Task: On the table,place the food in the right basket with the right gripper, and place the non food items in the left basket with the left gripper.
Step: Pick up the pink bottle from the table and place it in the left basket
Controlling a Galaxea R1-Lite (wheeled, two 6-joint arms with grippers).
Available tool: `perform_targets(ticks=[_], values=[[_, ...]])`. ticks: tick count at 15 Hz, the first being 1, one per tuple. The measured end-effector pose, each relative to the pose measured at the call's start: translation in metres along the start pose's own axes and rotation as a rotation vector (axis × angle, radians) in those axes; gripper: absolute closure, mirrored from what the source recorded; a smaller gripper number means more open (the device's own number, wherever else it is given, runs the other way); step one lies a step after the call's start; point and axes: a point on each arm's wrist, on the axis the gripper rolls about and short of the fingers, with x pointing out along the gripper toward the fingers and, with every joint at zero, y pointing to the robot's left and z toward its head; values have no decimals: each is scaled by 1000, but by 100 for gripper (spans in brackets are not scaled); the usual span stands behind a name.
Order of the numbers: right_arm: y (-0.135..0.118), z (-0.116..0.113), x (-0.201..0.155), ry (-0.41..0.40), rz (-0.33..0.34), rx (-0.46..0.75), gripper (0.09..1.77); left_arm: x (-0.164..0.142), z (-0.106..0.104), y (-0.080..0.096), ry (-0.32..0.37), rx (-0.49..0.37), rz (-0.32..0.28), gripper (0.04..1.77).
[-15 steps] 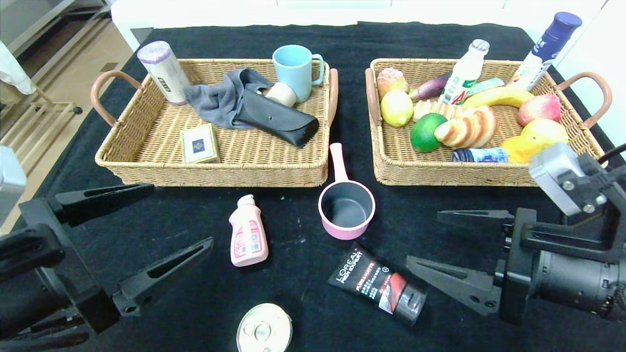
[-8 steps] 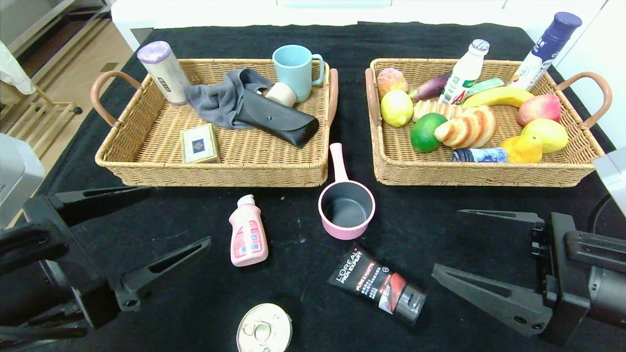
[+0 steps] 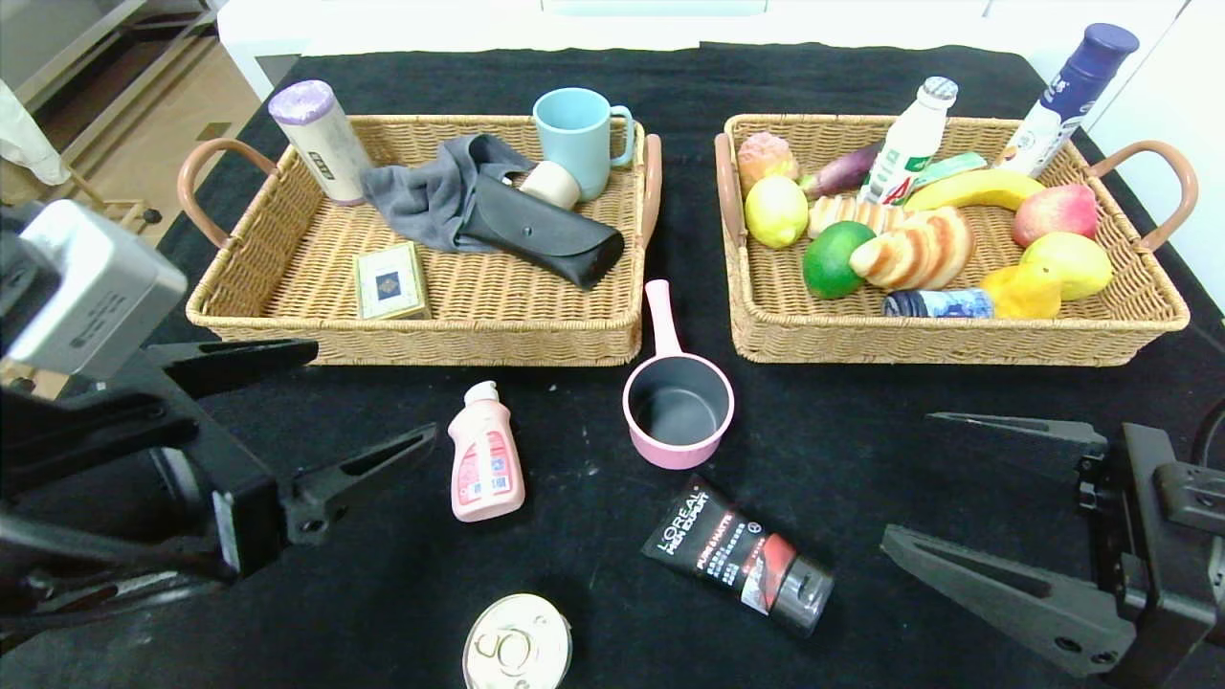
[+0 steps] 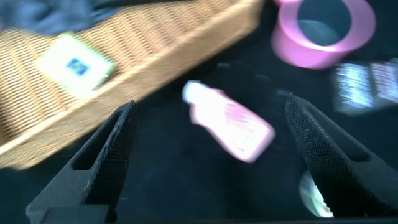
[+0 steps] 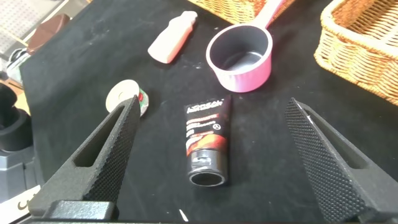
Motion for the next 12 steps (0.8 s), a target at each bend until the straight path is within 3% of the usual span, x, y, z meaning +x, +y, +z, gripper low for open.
perform_targets(ticks=[2,3,6,12], values=[[-2,1,-1,-5,-13,-2,16,16,12,3,30,-39,117,9],[-2,2,-1,-8,-15,-2,16,24,16,-1,68,-85,126,9],[-4,1,0,-1,-24,2,16,37,18,-11,203,-221,86,9],[-4,0,-1,1,-22,-1,15,37,22,-15,414,-427,93,9]])
